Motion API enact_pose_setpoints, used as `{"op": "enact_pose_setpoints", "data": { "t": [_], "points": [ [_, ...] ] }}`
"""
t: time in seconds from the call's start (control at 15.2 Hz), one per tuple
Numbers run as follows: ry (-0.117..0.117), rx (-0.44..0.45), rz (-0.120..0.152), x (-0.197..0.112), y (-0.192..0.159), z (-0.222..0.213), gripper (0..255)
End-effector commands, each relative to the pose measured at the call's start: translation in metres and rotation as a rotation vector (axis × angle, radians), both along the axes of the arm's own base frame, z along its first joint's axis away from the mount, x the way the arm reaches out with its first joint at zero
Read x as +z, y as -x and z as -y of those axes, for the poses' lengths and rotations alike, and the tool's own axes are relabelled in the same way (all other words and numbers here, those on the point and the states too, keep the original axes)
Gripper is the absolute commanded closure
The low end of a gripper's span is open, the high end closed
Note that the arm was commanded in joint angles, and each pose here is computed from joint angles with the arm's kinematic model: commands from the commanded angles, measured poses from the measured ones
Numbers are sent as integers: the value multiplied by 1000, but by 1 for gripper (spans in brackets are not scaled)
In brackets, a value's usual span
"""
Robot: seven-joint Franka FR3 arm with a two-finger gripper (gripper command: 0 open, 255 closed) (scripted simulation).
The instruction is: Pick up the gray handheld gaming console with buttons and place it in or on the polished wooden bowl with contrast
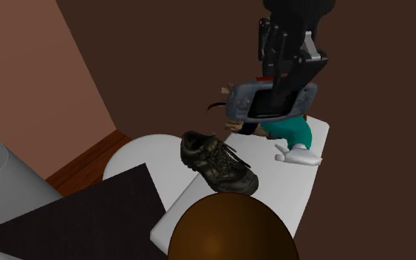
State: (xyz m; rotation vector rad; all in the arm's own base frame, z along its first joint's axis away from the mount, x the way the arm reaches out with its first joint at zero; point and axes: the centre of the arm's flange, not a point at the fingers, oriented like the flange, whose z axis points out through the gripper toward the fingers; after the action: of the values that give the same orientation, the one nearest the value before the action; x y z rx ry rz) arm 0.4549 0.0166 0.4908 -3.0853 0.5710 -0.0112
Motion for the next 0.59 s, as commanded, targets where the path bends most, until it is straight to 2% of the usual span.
{"op": "enact_pose_setpoints", "data": {
  "t": [0.0,0.53],
  "points": [
    [-1,1,0,0,22,15,255],
    [-1,1,0,3,103,83,255]
  ]
}}
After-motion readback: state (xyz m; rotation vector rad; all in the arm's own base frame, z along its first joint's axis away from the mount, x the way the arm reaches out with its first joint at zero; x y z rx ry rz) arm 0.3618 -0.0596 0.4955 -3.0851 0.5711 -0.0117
